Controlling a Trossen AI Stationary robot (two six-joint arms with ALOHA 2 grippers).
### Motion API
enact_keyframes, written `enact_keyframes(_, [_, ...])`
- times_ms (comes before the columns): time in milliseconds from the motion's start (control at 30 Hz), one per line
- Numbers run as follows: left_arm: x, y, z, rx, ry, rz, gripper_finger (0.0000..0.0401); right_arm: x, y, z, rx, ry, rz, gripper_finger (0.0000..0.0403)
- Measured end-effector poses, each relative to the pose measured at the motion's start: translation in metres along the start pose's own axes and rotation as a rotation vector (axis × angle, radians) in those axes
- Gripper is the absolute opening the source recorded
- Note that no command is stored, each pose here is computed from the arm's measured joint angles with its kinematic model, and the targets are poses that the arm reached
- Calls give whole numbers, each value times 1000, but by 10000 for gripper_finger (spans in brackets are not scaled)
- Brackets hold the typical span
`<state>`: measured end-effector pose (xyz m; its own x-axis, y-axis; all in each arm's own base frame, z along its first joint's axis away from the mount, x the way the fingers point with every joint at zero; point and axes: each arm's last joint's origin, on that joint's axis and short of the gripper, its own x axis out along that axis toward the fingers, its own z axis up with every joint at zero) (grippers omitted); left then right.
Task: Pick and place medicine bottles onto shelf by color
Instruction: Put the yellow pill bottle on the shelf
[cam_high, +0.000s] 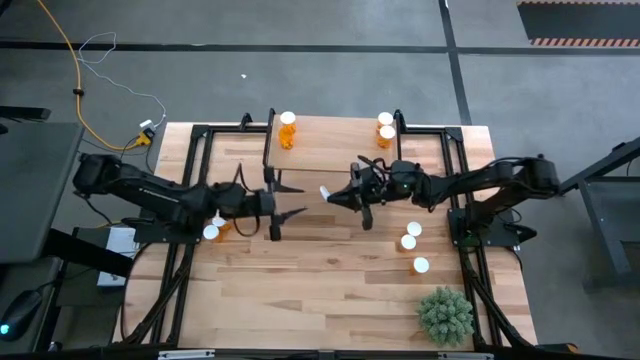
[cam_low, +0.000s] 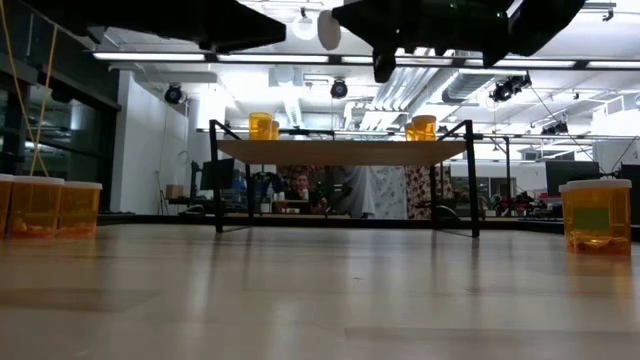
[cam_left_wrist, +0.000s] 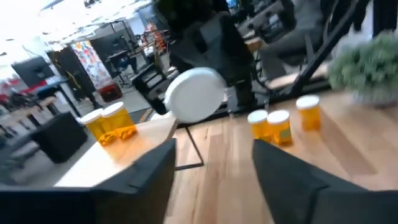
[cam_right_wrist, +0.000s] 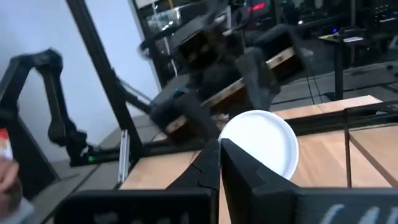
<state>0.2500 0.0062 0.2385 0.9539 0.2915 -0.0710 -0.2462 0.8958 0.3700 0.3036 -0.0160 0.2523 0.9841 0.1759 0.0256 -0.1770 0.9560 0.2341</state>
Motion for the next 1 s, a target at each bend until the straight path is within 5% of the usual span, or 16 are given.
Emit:
enact_keyframes(300, [17, -15, 10, 158, 73, 146, 317, 12, 7, -9, 35, -86, -49, 0])
enact_keyframes(1000, [39, -19, 11, 212, 67, 333, 323, 19, 8, -15, 125, -180, -76, 0])
